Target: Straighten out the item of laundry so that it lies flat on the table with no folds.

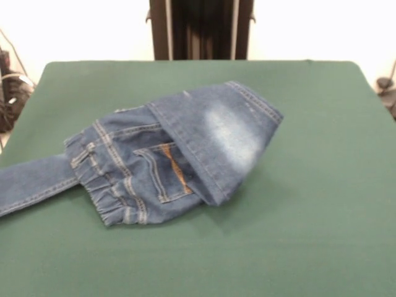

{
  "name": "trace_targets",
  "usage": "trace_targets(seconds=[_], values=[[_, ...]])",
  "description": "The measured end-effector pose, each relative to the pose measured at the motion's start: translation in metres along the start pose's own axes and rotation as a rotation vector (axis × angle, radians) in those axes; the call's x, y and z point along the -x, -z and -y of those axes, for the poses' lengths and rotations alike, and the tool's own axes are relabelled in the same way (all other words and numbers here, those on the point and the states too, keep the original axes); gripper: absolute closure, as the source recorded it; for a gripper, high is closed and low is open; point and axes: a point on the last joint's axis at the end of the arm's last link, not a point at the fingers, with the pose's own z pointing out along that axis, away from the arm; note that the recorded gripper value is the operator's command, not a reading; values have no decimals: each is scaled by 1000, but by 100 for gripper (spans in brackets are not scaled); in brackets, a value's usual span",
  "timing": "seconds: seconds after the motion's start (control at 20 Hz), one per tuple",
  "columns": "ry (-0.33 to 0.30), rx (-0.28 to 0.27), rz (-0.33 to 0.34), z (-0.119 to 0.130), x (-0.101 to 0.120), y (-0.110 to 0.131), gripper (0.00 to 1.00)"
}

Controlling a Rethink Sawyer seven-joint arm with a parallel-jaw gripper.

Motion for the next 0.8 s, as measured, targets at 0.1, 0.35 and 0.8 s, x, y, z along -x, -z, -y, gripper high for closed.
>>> trace_targets(seconds=[0.1,0.35,0.8], values=[[18,-7,6,7,8,-2,100],[66,-19,48,25,29,-4,0],[75,-2,79,27,30,7,0]])
